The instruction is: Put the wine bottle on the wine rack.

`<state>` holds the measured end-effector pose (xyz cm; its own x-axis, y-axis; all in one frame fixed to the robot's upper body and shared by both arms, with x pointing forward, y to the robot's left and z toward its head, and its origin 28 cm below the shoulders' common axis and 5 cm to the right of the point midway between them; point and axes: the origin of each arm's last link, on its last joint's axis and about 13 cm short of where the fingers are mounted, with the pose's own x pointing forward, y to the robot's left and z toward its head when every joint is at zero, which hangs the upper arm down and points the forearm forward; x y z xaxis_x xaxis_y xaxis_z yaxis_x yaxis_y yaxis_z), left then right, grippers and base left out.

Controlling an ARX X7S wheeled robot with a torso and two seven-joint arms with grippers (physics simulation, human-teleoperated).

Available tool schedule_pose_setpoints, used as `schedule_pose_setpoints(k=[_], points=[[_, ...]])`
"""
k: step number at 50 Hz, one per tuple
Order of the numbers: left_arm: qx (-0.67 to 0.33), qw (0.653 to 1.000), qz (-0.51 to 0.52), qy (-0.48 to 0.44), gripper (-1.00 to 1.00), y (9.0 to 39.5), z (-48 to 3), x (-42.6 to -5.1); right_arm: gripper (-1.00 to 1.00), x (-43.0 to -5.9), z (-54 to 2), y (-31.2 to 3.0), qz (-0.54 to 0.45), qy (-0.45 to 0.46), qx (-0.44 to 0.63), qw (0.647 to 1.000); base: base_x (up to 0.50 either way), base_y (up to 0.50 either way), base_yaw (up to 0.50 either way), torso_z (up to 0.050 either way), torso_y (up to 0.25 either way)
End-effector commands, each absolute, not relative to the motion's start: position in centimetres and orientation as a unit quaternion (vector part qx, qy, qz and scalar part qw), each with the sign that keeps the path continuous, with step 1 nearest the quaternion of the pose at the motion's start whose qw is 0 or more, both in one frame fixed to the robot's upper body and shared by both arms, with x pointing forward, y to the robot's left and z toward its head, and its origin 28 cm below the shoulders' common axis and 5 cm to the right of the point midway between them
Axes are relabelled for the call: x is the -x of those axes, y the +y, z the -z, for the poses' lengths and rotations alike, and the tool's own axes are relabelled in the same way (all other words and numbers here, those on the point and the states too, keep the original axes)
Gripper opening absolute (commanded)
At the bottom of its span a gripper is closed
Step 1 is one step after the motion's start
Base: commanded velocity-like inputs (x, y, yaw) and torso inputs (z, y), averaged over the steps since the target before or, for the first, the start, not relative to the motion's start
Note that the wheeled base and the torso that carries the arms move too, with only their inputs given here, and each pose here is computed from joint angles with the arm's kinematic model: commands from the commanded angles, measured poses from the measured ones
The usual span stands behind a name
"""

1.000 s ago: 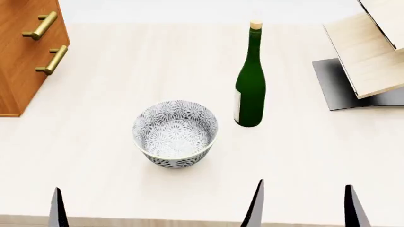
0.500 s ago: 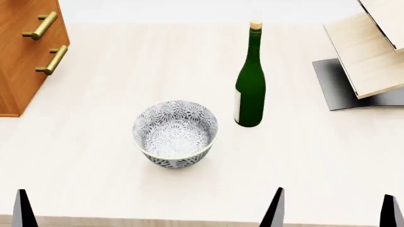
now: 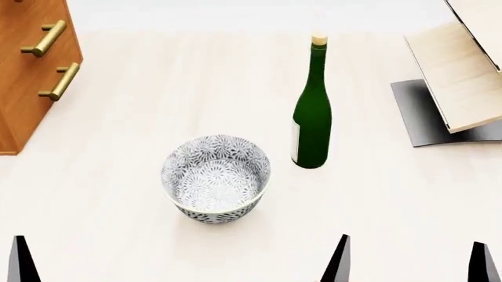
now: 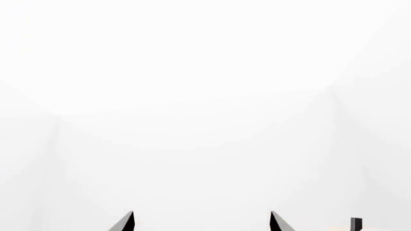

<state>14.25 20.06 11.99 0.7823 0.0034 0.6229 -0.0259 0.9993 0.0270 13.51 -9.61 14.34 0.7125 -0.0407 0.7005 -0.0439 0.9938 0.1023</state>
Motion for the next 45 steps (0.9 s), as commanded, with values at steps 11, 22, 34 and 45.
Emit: schedule_pose_setpoints(k=[11,22,34,45], points=[[-0.018,0.947,-0.011,-0.321,1.00,20.06,-11.77,-14.47,1.00,-13.81,-13.99,-9.63,0.000,-0.368,-0.056,0.928,0.11,0.00,0.00,0.000,0.000],[-0.019,0.946,-0.010,-0.323,1.00,20.03,-11.79,-14.41,1.00,-13.89,-13.94,-9.61,0.001,-0.364,-0.055,0.930,0.11,0.00,0.00,0.000,0.000],[-0.019,0.946,-0.007,-0.323,1.00,19.93,-11.75,-14.40,1.00,-13.92,-13.90,-9.58,0.001,-0.361,-0.055,0.931,0.11,0.00,0.00,0.000,0.000],[-0.017,0.946,-0.005,-0.323,1.00,19.89,-11.77,-14.34,1.00,-13.89,-13.84,-9.55,0.001,-0.359,-0.055,0.932,0.11,0.00,0.00,0.000,0.000]])
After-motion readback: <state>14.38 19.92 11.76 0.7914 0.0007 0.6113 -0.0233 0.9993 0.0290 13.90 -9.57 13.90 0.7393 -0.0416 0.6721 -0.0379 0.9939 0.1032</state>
